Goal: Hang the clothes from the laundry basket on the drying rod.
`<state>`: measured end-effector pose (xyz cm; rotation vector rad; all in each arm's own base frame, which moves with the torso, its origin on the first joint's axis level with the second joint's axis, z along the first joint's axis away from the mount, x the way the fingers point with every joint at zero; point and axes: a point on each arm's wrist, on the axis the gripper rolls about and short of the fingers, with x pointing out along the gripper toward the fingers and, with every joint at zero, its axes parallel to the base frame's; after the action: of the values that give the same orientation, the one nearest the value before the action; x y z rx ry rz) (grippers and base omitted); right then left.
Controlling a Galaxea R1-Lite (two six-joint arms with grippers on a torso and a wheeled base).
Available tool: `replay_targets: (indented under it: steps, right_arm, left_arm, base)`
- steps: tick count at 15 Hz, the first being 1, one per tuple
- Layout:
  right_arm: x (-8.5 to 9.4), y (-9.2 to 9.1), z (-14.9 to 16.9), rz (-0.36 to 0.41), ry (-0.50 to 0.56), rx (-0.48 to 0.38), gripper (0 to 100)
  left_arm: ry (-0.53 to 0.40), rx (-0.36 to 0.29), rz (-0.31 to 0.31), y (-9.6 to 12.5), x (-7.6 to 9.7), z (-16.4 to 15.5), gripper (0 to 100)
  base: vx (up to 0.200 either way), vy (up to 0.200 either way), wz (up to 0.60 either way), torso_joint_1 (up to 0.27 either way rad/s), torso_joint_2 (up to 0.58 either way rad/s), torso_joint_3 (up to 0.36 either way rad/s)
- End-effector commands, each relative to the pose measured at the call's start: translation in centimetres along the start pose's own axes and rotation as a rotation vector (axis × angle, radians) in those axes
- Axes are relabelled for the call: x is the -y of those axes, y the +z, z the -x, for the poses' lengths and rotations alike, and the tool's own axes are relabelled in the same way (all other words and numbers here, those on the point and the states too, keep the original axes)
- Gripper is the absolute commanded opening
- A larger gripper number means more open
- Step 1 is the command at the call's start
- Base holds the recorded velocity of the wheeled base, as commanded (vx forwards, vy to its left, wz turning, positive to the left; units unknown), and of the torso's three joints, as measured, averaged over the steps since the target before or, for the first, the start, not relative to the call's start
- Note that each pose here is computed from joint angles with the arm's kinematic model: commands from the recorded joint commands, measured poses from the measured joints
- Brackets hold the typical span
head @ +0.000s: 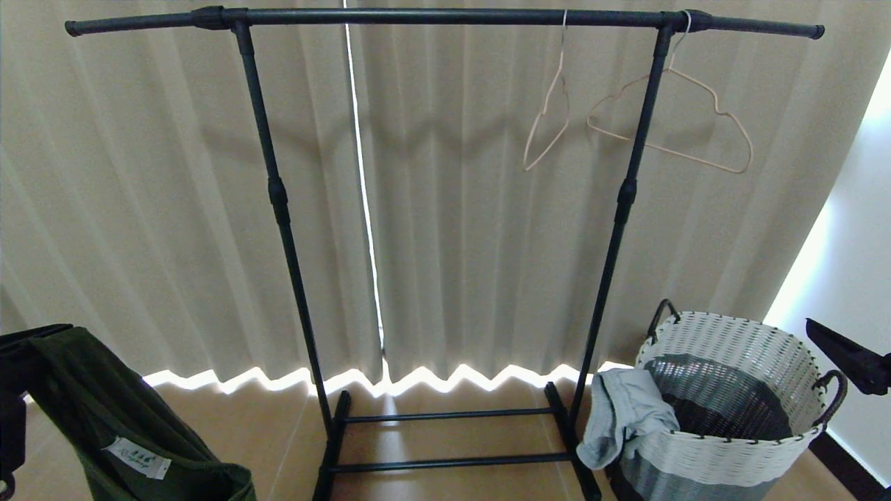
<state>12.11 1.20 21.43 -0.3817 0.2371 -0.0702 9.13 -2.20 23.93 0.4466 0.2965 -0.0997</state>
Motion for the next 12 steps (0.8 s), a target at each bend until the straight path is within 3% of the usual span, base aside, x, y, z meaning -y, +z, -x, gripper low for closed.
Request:
replay_targets:
  steps: [1,3,9,12]
  right_arm:
    - [-0.02,-0.03,-0.05,0.001,0.001,-0.003,100]
    - [-0.01,0.0,-0.01,0.0,0.0,-0.001,100]
    - [0.0,0.06,-0.07,0.0,0.0,-0.001,100]
    - [0.02,0.27,-0.15,-0.002,0.003,0.005,100]
  left_arm:
    - [-0.002,-0.006,-0.002,-0.08,0.05,-0.07,0]
    - [-0.001,-0.001,-0.001,-0.06,0.02,0.01,0]
    - [-0.003,0.009,-0.004,-0.65,0.16,0.49,0]
    - [-0.003,0.016,-0.011,-0.82,0.19,0.68,0]
  base:
    - [0.0,0.0,0.0,0.134,-0.21,-0.222]
    - [0.0,0.0,0.0,0.178,-0.13,-0.244]
    - [0.0,0.0,0.0,0.121,-0.56,-0.255]
    - [0.0,0.0,0.0,0.336,-0.48,-0.253]
